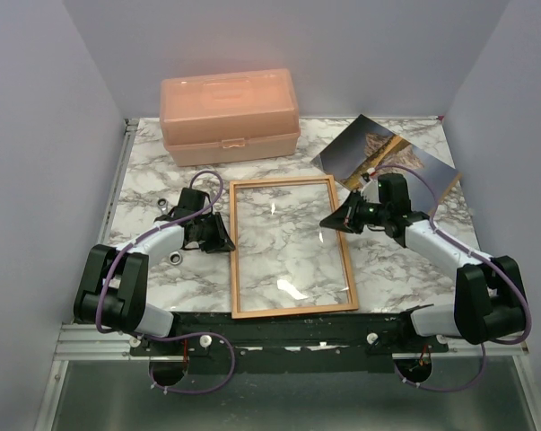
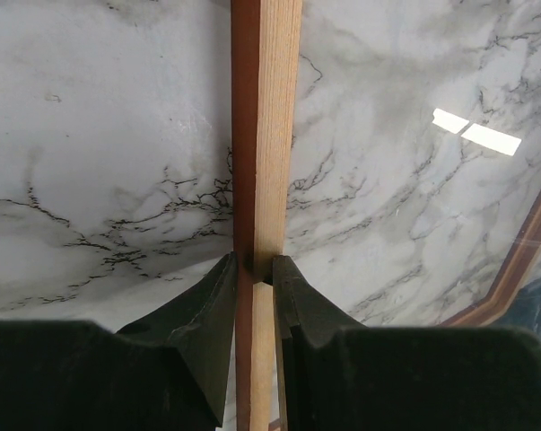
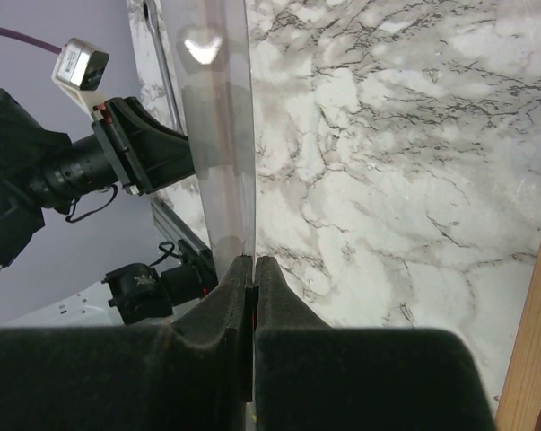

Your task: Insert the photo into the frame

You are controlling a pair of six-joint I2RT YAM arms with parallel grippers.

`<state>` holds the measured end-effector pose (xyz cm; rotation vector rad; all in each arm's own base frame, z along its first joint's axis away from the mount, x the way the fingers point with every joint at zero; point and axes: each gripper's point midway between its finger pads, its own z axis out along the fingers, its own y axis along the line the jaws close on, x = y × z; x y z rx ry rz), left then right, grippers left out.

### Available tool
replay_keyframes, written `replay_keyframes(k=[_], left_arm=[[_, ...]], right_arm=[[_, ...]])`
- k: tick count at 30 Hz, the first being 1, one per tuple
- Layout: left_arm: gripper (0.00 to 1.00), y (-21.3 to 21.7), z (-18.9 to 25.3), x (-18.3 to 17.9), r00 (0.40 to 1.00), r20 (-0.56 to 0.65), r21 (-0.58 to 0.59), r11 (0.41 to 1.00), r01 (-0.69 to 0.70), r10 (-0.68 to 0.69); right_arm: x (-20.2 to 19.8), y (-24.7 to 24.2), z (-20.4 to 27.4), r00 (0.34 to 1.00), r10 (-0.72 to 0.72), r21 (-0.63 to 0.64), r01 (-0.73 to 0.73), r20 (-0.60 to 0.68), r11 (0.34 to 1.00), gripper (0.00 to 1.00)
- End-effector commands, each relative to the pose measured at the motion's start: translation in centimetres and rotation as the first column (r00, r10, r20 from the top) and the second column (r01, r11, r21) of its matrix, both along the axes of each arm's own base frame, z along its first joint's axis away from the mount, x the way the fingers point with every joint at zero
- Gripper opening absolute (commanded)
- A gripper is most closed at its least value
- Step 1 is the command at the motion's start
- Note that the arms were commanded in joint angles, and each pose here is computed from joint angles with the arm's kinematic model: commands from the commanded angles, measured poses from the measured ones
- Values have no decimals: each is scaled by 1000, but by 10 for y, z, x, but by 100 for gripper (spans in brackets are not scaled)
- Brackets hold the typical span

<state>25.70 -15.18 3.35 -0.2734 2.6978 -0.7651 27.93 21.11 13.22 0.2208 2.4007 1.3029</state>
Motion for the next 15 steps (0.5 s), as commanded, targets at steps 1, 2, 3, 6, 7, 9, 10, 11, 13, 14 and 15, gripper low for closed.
replay_keyframes(k=[1, 2, 3, 6, 7, 9, 10, 11, 13, 14, 15], left_arm=[[23, 3, -13, -10, 999, -46, 47, 999, 24, -22], [23, 3, -13, -11, 999, -46, 47, 999, 24, -22], [23, 3, -13, -10, 999, -44, 47, 999, 23, -21], [23, 3, -13, -11, 999, -48, 47, 999, 23, -20], [23, 3, -14, -11, 999, -48, 48, 999, 23, -20], [23, 3, -14, -11, 999, -48, 49, 999, 22, -19], [23, 3, -13, -11, 999, -47, 49, 999, 22, -20], [23, 3, -14, -11, 999, -48, 49, 999, 23, -21], [23, 3, -13, -11, 999, -47, 49, 999, 23, -21], [23, 3, -13, -11, 999, -48, 49, 999, 23, -21], [23, 3, -14, -11, 999, -49, 50, 999, 23, -21]], right_arm=[[-1, 2, -8, 1000, -27, 19, 27, -7, 999, 1], [-2, 1, -9, 999, -31, 14, 31, -10, 999, 1], [-4, 0, -12, 999, -32, 8, 32, -15, 999, 1], [-5, -3, -15, 999, -33, -13, 33, 0, 999, 1], [-9, -5, -19, 999, -29, -30, 29, -20, 999, 1], [-9, -7, -24, 1000, -21, -56, 20, -18, 998, 1], [-9, -8, -26, 1000, -16, -68, 15, -18, 998, 0], [-9, -9, -28, 1000, -13, -77, 11, -19, 997, 1], [-9, -10, -30, 1000, -3, -99, 1, -20, 995, 1], [-8, -11, -31, 1000, 2, -111, -4, -18, 994, 1], [-8, -12, -33, 1000, 4, -122, -6, -23, 992, 1]])
